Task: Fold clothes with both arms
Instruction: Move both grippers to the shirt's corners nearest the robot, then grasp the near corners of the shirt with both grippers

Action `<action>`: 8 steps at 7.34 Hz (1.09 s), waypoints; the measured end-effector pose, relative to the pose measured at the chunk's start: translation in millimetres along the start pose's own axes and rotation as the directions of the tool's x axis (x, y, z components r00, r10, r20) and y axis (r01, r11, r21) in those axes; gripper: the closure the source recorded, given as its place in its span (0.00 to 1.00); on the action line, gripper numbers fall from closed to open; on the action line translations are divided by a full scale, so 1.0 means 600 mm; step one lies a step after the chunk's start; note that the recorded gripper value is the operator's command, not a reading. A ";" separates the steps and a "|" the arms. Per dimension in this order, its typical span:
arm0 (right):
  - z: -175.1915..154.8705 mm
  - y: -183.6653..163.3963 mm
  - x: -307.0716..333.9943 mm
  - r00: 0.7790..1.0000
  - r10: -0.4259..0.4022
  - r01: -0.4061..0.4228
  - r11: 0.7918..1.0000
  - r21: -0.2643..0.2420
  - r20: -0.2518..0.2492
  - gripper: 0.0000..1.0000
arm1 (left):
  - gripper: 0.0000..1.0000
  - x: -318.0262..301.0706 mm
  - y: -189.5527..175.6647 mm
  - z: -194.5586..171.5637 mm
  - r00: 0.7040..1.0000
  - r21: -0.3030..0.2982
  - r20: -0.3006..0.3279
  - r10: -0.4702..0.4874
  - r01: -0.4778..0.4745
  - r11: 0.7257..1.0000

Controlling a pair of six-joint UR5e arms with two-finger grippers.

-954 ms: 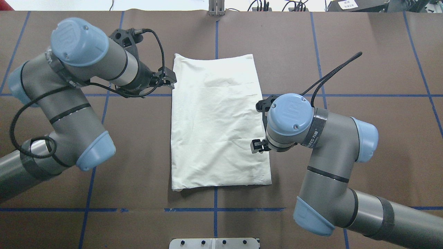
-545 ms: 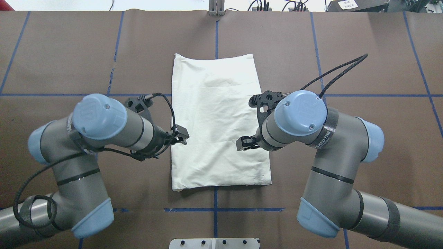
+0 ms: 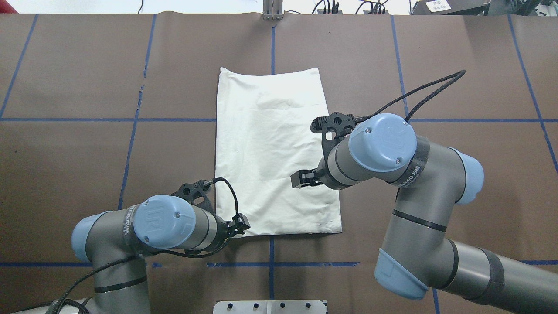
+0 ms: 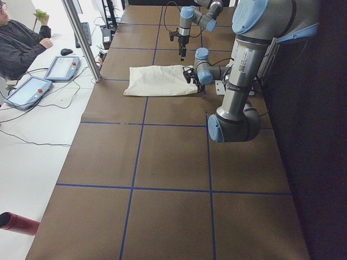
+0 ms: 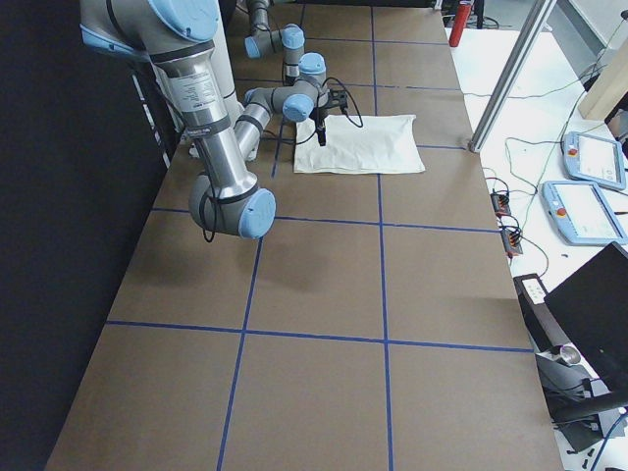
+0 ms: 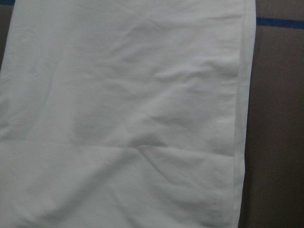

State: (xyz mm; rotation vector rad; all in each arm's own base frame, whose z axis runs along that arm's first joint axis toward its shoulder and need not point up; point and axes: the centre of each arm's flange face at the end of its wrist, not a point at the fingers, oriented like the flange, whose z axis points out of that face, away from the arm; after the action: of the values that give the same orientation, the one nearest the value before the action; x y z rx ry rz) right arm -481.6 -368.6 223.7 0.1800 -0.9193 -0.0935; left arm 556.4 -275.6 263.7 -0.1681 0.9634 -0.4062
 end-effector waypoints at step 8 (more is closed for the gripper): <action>0.003 -0.002 0.001 1.000 0.003 -0.003 1.000 0.002 -0.004 0.00 | 1.00 -0.005 -0.031 0.000 1.000 0.029 0.009 -0.017 0.017 0.999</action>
State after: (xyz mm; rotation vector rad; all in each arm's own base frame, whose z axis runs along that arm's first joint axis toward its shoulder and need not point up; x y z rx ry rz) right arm -482.6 -370.1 224.9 0.1810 -0.9161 -0.0897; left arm 550.3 -291.1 271.9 -0.1519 0.9468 -0.4347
